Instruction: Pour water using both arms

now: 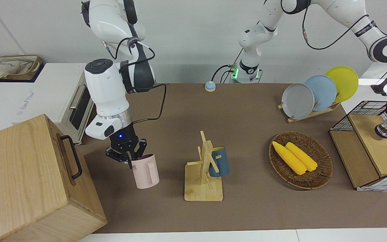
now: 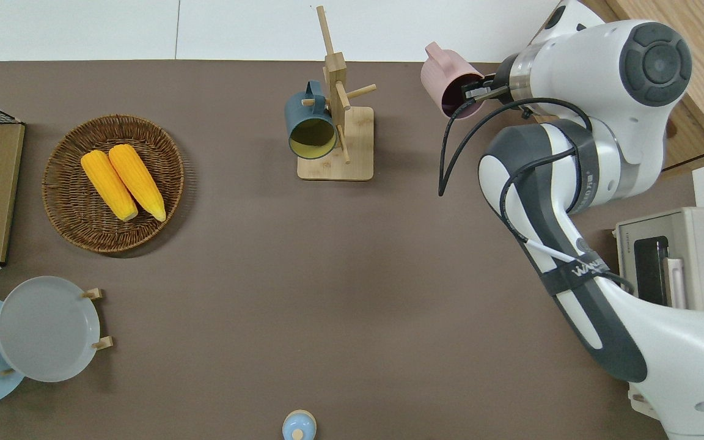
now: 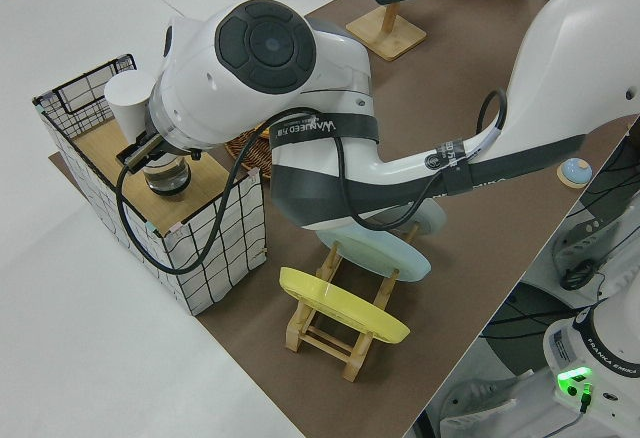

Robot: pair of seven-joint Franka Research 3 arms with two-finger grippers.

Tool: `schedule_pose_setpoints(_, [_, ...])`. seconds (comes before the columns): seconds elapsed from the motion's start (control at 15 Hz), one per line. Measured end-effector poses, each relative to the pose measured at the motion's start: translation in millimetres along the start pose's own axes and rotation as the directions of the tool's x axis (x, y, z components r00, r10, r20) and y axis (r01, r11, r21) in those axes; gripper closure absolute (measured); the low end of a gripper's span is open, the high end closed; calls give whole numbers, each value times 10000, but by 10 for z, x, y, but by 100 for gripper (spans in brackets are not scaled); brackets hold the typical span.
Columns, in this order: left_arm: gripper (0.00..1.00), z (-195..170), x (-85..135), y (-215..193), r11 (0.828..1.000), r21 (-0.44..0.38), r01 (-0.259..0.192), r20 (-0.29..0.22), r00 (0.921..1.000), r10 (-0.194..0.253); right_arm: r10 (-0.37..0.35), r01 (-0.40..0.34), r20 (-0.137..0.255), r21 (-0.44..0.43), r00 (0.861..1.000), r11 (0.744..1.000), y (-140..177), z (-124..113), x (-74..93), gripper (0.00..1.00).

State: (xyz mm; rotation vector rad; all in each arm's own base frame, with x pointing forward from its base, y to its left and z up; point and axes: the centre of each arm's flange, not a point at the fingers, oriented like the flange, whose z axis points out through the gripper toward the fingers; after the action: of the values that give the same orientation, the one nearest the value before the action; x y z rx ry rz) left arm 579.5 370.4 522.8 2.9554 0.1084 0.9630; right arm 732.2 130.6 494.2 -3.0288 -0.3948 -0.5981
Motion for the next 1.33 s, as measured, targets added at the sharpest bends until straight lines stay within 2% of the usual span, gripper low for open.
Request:
schedule_pose_setpoints(0.13, [37, -123, 113, 42, 9999, -22, 166, 205, 9997, -165, 9, -10, 398, 11, 9992, 10000, 9, -4, -42, 93])
schedule_pose_setpoints(0.27, [37, -216, 177, 83, 9990, -103, 445, 299, 9986, -442, 26, -23, 1035, -24, 9946, 10000, 39, -13, -114, 93])
schedule_pose_setpoints(0.33, [37, -259, 202, 115, 9983, -116, 566, 316, 9979, -562, 32, -22, 1419, -69, 9899, 10000, 61, -31, -159, 93])
schedule_pose_setpoints(0.47, [37, -372, 260, 213, 9974, -10, 721, 428, 9965, -720, -36, 119, 2461, -322, 9692, 9994, 108, -100, -290, 93])
schedule_pose_setpoints(0.53, [37, -439, 290, 277, 9966, 23, 823, 522, 9952, -823, -56, 192, 2968, -430, 9549, 9989, 121, -138, -362, 93])
schedule_pose_setpoints(0.73, [37, -708, 394, 516, 9947, 19, 1032, 682, 9923, -1031, -28, 238, 4387, -424, 8986, 9988, 108, -200, -625, 93])
schedule_pose_setpoints(0.93, [37, -1008, 419, 685, 9943, 72, 1062, 1051, 9888, -1064, -67, 241, 5403, -252, 8415, 9994, -1, -118, -909, 93])
schedule_pose_setpoints(1.0, [37, -1102, 420, 736, 9942, 109, 1070, 1185, 9871, -1075, 152, 1, 5659, -271, 8243, 9996, -58, -80, -992, 93])
schedule_pose_setpoints(1.13, [37, -1269, 396, 829, 9948, 223, 991, 1475, 9839, -1013, 891, -939, 6035, -237, 7924, 9953, -246, -23, -1103, 93])
schedule_pose_setpoints(1.33, [37, -1425, 286, 1026, 9939, 391, 1034, 1788, 9779, -1088, 1925, -2346, 6261, -157, 7556, 9720, -694, 2, -1133, 93])
